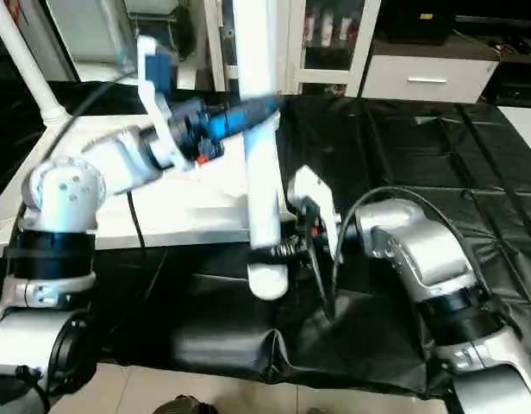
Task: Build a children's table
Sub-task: Insert table leg to table base
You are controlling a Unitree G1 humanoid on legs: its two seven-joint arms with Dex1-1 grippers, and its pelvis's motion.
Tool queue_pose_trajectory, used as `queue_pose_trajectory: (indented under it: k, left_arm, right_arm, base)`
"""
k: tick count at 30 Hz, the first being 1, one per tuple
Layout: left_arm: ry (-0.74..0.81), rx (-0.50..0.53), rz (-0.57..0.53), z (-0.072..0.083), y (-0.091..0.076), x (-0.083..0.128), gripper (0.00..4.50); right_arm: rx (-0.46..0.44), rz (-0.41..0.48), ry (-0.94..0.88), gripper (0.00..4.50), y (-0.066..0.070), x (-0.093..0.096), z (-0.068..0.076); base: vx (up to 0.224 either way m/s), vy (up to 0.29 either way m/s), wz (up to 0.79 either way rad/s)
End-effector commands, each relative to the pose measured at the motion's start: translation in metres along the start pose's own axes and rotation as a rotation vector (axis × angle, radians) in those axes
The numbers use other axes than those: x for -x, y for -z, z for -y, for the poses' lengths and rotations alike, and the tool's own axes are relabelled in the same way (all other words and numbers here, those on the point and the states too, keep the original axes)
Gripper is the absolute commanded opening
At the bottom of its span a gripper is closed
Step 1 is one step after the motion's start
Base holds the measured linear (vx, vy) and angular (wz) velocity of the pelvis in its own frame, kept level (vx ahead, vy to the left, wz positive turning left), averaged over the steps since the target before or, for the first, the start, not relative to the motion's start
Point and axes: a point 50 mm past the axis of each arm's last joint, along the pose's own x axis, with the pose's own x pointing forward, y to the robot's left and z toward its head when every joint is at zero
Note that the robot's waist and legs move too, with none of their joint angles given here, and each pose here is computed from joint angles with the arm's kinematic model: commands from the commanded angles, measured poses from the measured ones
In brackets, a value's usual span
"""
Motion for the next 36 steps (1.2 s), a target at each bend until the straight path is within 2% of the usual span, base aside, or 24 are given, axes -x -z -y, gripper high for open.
queue_pose_trajectory:
  k: [1,2,3,5,7,8,9,10,12,13,14,18,21,26,30,36]
  left_arm:
    - [-0.187,-0.021,0.103,-0.018,-0.017,0.019,1.83]
    - [-0.192,-0.024,0.107,-0.018,-0.018,0.019,1.82]
    - [-0.212,-0.03,0.121,-0.019,-0.02,0.02,1.82]
    - [-0.232,-0.045,0.14,-0.02,-0.024,0.02,1.82]
    - [-0.28,-0.069,0.175,-0.023,-0.033,0.021,1.73]
    - [-0.28,-0.069,0.175,-0.023,-0.033,0.021,1.7]
    - [-0.323,-0.097,0.19,-0.025,-0.04,0.021,1.7]
    - [-0.323,-0.097,0.19,-0.025,-0.04,0.021,1.7]
    - [-0.338,-0.106,0.194,-0.026,-0.042,0.021,1.68]
    - [-0.364,-0.108,0.214,-0.027,-0.046,0.021,1.68]
    - [-0.383,-0.102,0.235,-0.027,-0.051,0.021,1.67]
    - [-0.376,-0.099,0.237,-0.026,-0.054,0.019,1.67]
    - [-0.364,-0.101,0.227,-0.026,-0.054,0.017,1.67]
    - [-0.364,-0.099,0.218,-0.026,-0.052,0.015,1.67]
    - [-0.372,-0.098,0.226,-0.029,-0.052,0.015,1.67]
    - [-0.399,-0.108,0.214,-0.031,-0.051,0.013,1.67]
  right_arm:
    - [0.108,0.0,0.026,1.84,-0.009,-0.001,0.0]
    - [0.111,0.007,0.034,2.4,-0.01,-0.001,0.0]
    - [0.116,0.03,0.064,2.54,-0.013,-0.002,0.003]
    - [0.126,0.065,0.1,2.54,-0.018,-0.002,0.006]
    - [0.129,0.128,0.146,2.88,-0.027,0.0,0.011]
    - [0.129,0.128,0.146,2.95,-0.027,0.0,0.011]
    - [0.137,0.214,0.211,3.0,-0.038,0.007,0.015]
    - [0.137,0.214,0.211,3.0,-0.038,0.007,0.015]
    - [0.142,0.249,0.24,3.37,-0.043,0.01,0.017]
    - [0.121,0.308,0.305,3.37,-0.049,0.015,0.021]
    - [0.057,0.397,0.394,3.4,-0.057,0.023,0.026]
    - [-0.021,0.459,0.413,3.4,-0.059,0.03,0.025]
    - [-0.086,0.47,0.405,3.4,-0.057,0.03,0.021]
    - [-0.126,0.458,0.339,3.4,-0.056,0.024,0.009]
    - [-0.122,0.424,0.282,3.4,-0.055,0.015,0.0]
    - [-0.078,0.353,0.35,3.4,-0.054,0.007,0.003]
  base:
    - [0.0,0.0,0.0]
    - [0.0,0.0,0.0]
    - [0.0,0.0,0.0]
    - [0.0,0.0,0.0]
    - [0.0,0.0,0.0]
    - [0.0,0.0,0.0]
    - [0.0,0.0,0.0]
    - [0.0,0.0,0.0]
    - [0.0,0.0,0.0]
    - [0.0,0.0,0.0]
    - [0.0,0.0,0.0]
    - [0.0,0.0,0.0]
    - [0.0,0.0,0.0]
    - [0.0,0.0,0.0]
    - [0.0,0.0,0.0]
    - [0.0,0.0,0.0]
